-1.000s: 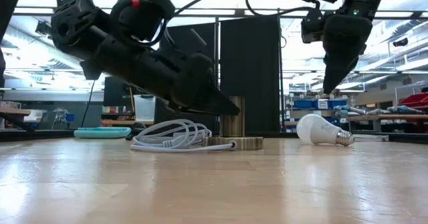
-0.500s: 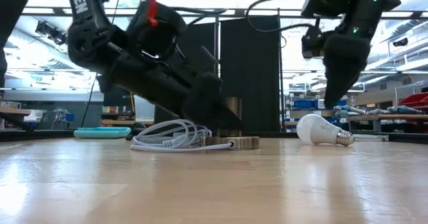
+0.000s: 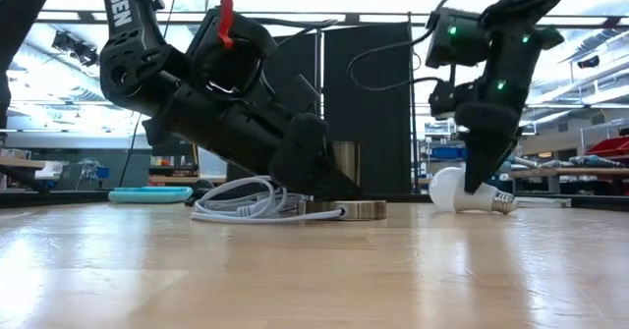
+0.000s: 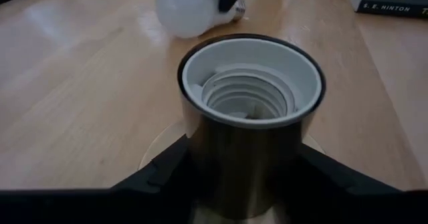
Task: Screw lightbulb
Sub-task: Insert the white lightbulb into the desk lamp
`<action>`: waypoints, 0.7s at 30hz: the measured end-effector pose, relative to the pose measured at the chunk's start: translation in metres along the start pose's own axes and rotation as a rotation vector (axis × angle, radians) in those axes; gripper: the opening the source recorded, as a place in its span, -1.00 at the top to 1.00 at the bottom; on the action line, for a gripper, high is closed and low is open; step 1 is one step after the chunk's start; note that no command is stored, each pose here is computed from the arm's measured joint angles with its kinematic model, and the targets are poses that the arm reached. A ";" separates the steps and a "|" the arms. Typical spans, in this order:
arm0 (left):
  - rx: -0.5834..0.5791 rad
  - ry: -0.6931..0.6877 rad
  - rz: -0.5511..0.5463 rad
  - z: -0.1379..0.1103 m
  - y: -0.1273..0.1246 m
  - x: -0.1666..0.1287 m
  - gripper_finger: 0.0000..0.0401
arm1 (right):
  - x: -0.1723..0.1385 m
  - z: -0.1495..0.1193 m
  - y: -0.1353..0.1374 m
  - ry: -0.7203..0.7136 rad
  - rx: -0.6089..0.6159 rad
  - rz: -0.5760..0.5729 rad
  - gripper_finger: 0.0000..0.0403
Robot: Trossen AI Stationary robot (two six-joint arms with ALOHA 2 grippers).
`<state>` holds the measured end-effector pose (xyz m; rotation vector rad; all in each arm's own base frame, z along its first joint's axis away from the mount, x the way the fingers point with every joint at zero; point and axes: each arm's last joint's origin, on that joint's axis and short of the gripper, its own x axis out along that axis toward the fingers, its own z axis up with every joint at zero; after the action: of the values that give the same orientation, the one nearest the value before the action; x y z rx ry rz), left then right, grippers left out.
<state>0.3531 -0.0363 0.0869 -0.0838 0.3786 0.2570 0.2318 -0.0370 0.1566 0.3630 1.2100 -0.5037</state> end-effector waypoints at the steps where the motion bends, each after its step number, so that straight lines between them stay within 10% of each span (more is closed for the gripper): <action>1: -0.001 -0.001 0.000 0.000 0.000 0.000 0.02 | 0.004 0.000 0.001 0.007 0.002 -0.004 -0.65; 21: -0.025 0.004 0.000 -0.001 0.000 0.000 0.03 | 0.027 0.010 0.008 -0.047 -0.027 -0.010 -0.43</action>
<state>0.3527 -0.0369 0.0864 -0.1089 0.3796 0.2614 0.2514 -0.0404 0.1345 0.3211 1.1729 -0.5015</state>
